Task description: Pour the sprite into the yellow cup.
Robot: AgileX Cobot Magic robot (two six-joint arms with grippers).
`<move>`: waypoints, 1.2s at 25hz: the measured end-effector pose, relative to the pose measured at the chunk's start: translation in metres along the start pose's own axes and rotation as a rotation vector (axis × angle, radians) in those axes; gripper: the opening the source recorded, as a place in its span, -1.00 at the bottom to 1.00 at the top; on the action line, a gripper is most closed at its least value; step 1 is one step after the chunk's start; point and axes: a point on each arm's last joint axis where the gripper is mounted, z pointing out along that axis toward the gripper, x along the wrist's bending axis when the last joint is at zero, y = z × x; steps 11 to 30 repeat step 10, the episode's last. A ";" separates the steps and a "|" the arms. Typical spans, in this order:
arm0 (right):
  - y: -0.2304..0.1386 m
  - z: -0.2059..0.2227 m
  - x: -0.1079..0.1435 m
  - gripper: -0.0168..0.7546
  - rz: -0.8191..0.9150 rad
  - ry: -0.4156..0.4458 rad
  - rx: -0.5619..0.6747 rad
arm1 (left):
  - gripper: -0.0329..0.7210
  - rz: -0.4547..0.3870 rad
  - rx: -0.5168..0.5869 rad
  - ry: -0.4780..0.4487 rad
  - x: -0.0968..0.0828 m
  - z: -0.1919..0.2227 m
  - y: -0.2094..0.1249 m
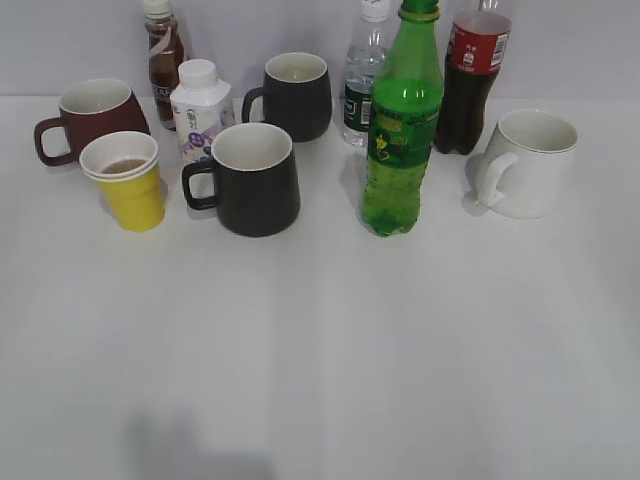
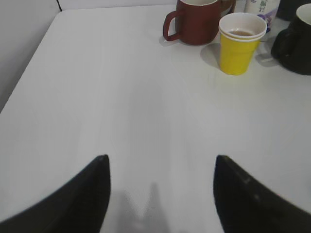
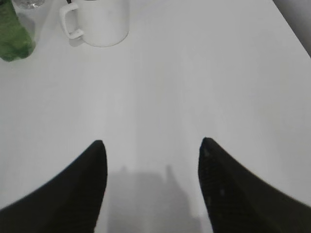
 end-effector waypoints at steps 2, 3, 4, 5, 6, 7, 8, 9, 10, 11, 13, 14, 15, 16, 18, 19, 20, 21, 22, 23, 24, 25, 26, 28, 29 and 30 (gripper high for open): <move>0.000 0.000 0.000 0.21 0.000 0.000 0.000 | 0.44 0.000 0.000 0.000 0.000 0.000 0.000; 0.000 0.000 0.000 0.21 0.000 0.000 0.000 | 0.44 0.000 0.000 0.000 0.000 0.000 0.000; 0.000 0.000 0.000 0.21 0.000 0.000 0.000 | 0.44 0.000 0.000 0.000 0.000 0.000 0.000; 0.000 0.000 0.000 0.21 0.000 0.000 0.000 | 0.44 0.000 0.000 0.000 0.000 0.000 0.000; 0.000 0.000 0.000 0.21 0.000 0.000 0.000 | 0.43 0.000 0.000 0.000 0.000 0.000 0.000; 0.000 0.000 0.000 0.21 0.000 0.000 0.001 | 0.43 0.000 0.000 0.000 0.000 0.000 0.000; 0.000 0.000 0.000 0.21 0.000 0.000 0.001 | 0.43 0.000 0.000 0.000 0.000 0.000 0.000; 0.000 0.000 0.000 0.21 0.000 0.000 0.001 | 0.42 0.000 0.000 0.000 0.000 0.000 0.000; 0.000 0.000 0.000 0.21 0.000 0.000 0.001 | 0.41 0.000 0.000 0.000 0.000 0.000 0.000; 0.000 0.000 0.000 0.21 0.000 0.000 0.001 | 0.41 0.000 0.000 0.000 0.000 0.000 0.000; 0.000 0.000 0.000 0.21 0.000 0.000 0.001 | 0.41 0.000 0.000 0.000 0.000 0.000 0.000; 0.000 0.000 0.000 0.21 0.000 0.000 0.001 | 0.41 0.000 0.000 0.000 0.000 0.000 0.000; 0.000 0.000 0.000 0.21 0.000 0.000 0.001 | 0.41 0.000 0.000 0.000 0.000 0.000 0.000; 0.000 0.000 0.000 0.21 0.000 0.000 0.001 | 0.41 0.000 0.000 0.000 0.000 0.000 0.000; 0.000 0.000 0.000 0.21 0.000 0.000 0.001 | 0.41 0.000 0.000 0.000 0.000 0.000 0.000; 0.000 0.000 0.000 0.21 0.000 0.000 0.001 | 0.41 0.000 0.000 0.000 0.000 0.000 0.000; 0.000 0.000 0.000 0.21 0.000 0.000 0.001 | 0.41 0.000 0.000 0.000 0.000 0.000 0.000; 0.000 0.000 0.000 0.21 0.000 0.000 0.001 | 0.41 0.000 0.000 0.000 0.000 0.000 0.000; 0.000 0.000 0.000 0.21 0.000 0.000 0.001 | 0.41 0.000 0.000 0.000 0.000 0.000 0.000; 0.000 0.000 0.000 0.21 0.000 0.000 0.001 | 0.41 0.000 0.000 0.000 0.000 0.000 0.000; 0.000 0.000 0.000 0.21 0.000 0.000 0.001 | 0.41 0.000 0.000 0.000 0.000 0.000 0.000; 0.000 0.000 0.000 0.21 0.000 0.000 0.001 | 0.41 0.000 0.000 0.000 0.000 0.000 0.000; 0.000 0.000 0.000 0.21 0.000 0.000 0.001 | 0.41 0.000 0.000 0.000 0.000 0.000 0.000; 0.000 0.000 0.000 0.21 0.000 0.000 0.001 | 0.41 0.000 0.000 0.000 0.000 0.000 0.000; 0.000 0.000 0.000 0.21 0.000 0.000 0.001 | 0.41 0.000 0.000 0.000 0.000 0.000 0.000; 0.000 0.000 0.000 0.21 0.000 0.000 0.001 | 0.41 0.000 0.000 0.000 0.000 0.000 0.000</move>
